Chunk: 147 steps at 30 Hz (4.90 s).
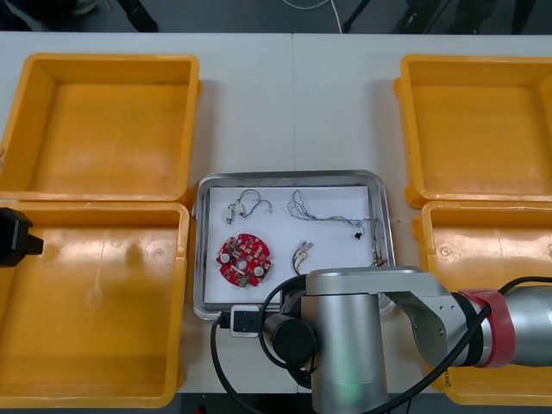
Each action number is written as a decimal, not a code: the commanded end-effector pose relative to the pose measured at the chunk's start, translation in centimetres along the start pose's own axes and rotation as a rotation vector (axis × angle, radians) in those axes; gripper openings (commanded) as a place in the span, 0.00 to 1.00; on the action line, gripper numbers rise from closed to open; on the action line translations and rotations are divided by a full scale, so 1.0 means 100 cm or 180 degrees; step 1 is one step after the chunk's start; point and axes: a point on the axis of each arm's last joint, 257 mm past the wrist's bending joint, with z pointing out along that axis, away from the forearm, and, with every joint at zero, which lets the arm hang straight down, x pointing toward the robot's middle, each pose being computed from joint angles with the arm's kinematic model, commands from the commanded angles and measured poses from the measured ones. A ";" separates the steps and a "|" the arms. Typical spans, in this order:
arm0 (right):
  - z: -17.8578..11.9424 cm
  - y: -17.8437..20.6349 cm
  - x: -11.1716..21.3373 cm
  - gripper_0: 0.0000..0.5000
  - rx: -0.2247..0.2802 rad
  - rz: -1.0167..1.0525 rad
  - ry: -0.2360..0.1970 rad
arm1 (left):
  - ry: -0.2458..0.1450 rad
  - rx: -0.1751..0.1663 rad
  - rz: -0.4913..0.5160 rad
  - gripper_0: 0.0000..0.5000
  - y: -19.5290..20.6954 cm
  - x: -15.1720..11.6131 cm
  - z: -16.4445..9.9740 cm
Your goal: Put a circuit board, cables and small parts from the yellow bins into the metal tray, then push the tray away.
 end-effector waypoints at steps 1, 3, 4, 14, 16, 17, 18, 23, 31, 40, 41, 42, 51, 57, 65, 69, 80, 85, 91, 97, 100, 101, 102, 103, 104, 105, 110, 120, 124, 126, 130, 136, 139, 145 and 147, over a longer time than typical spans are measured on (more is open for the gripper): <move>0.000 0.009 -0.007 1.00 -0.0007 -0.0078 -0.0061 | -0.0050 -0.0142 0.0301 1.00 0.014 -0.001 -0.012; 0.002 0.009 -0.006 1.00 0.0007 -0.0083 -0.0047 | -0.0050 -0.0142 0.0301 1.00 0.014 -0.001 -0.012; 0.003 0.009 -0.007 1.00 0.0006 -0.0078 -0.0052 | -0.0050 -0.0142 0.0301 1.00 0.014 -0.001 -0.012; 0.009 0.006 -0.016 1.00 0.0034 -0.0035 -0.0110 | -0.0050 -0.0142 0.0301 1.00 0.014 -0.001 -0.012; 0.009 0.006 -0.017 1.00 0.0038 -0.0032 -0.0121 | -0.0050 -0.0142 0.0301 1.00 0.014 -0.001 -0.012; 0.009 0.007 -0.018 1.00 0.0033 -0.0025 -0.0125 | -0.0050 -0.0142 0.0301 1.00 0.014 -0.001 -0.012; 0.008 0.006 -0.019 1.00 0.0041 -0.0024 -0.0131 | -0.0050 -0.0142 0.0301 1.00 0.014 -0.001 -0.012; 0.007 0.006 -0.022 0.98 0.0053 -0.0008 -0.0150 | -0.0050 -0.0142 0.0301 1.00 0.014 -0.001 -0.012; 0.007 0.007 -0.022 0.36 0.0041 0.0059 -0.0143 | -0.0050 -0.0142 0.0301 1.00 0.014 -0.001 -0.012; 0.008 0.007 -0.019 0.06 0.0044 0.0108 -0.0114 | -0.0050 -0.0142 0.0301 1.00 0.014 -0.001 -0.012; 0.007 0.006 -0.021 0.06 0.0061 0.0104 -0.0124 | -0.0050 -0.0142 0.0301 1.00 0.014 -0.001 -0.012; 0.008 0.005 -0.020 0.03 0.0073 0.0106 -0.0116 | -0.0050 -0.0142 0.0301 1.00 0.014 -0.001 -0.012; 0.007 -0.015 -0.021 0.00 0.0295 0.0091 -0.0177 | -0.0050 -0.0142 0.0301 1.00 0.014 -0.001 -0.012; 0.009 -0.033 -0.019 0.00 0.0440 0.0088 -0.0201 | -0.0050 -0.0142 0.0301 1.00 0.014 -0.001 -0.012; 0.019 -0.065 -0.013 0.00 0.0632 0.0089 -0.0206 | -0.0050 -0.0142 0.0301 1.00 0.014 -0.001 -0.012; 0.022 -0.080 -0.006 0.00 0.0731 0.0086 -0.0182 | -0.0050 -0.0142 0.0301 1.00 0.014 -0.001 -0.012; 0.018 -0.117 0.022 0.00 0.0955 0.0148 -0.0053 | -0.0050 -0.0142 0.0301 1.00 0.014 -0.001 -0.012; 0.014 -0.130 0.026 0.00 0.1028 0.0160 -0.0021 | -0.0050 -0.0142 0.0301 1.00 0.014 -0.001 -0.012; 0.015 -0.140 0.020 0.00 0.1073 0.0196 -0.0050 | -0.0050 -0.0142 0.0301 1.00 0.014 -0.001 -0.012; 0.018 -0.150 0.012 0.00 0.1114 0.0204 -0.0116 | -0.0050 -0.0142 0.0301 1.00 0.014 -0.001 -0.012; 0.016 -0.154 0.008 0.00 0.1142 0.0187 -0.0161 | -0.0050 -0.0142 0.0301 1.00 0.014 -0.001 -0.012; 0.016 -0.157 0.006 0.00 0.1163 0.0178 -0.0169 | -0.0050 -0.0142 0.0301 1.00 0.014 -0.001 -0.012; 0.015 -0.158 0.006 0.00 0.1173 0.0175 -0.0174 | -0.0050 -0.0142 0.0301 1.00 0.014 -0.001 -0.012; 0.014 -0.161 0.006 0.00 0.1202 0.0158 -0.0185 | -0.0050 -0.0142 0.0301 1.00 0.014 -0.001 -0.012; 0.014 -0.162 0.006 0.00 0.1216 0.0156 -0.0197 | -0.0050 -0.0142 0.0301 1.00 0.014 -0.001 -0.012; 0.014 -0.165 0.007 0.00 0.1237 0.0152 -0.0201 | -0.0050 -0.0142 0.0301 1.00 0.014 -0.001 -0.012; 0.015 -0.175 0.009 0.00 0.1301 0.0121 -0.0204 | -0.0050 -0.0142 0.0301 1.00 0.014 -0.001 -0.012; 0.010 -0.203 0.015 0.00 0.1453 0.0100 -0.0214 | -0.0050 -0.0142 0.0301 1.00 0.014 -0.001 -0.012; 0.009 -0.214 0.018 0.00 0.1510 0.0094 -0.0208 | -0.0050 -0.0142 0.0301 1.00 0.014 -0.001 -0.012; 0.009 -0.220 0.019 0.00 0.1536 0.0094 -0.0203 | -0.0050 -0.0142 0.0301 1.00 0.014 -0.001 -0.012; 0.008 -0.235 0.020 0.00 0.1597 0.0117 -0.0200 | -0.0050 -0.0142 0.0301 1.00 0.014 -0.001 -0.012; 0.004 -0.255 0.019 0.00 0.1682 0.0163 -0.0216 | -0.0050 -0.0142 0.0301 1.00 0.014 -0.001 -0.012; 0.004 -0.264 0.020 0.00 0.1716 0.0179 -0.0220 | -0.0050 -0.0142 0.0301 1.00 0.014 -0.001 -0.012; 0.003 -0.283 0.014 0.00 0.1747 0.0228 -0.0362 | -0.0050 -0.0142 0.0301 1.00 0.014 -0.001 -0.012; 0.005 -0.288 0.013 0.00 0.1705 0.0288 -0.0428 | -0.0050 -0.0142 0.0301 1.00 0.014 -0.001 -0.012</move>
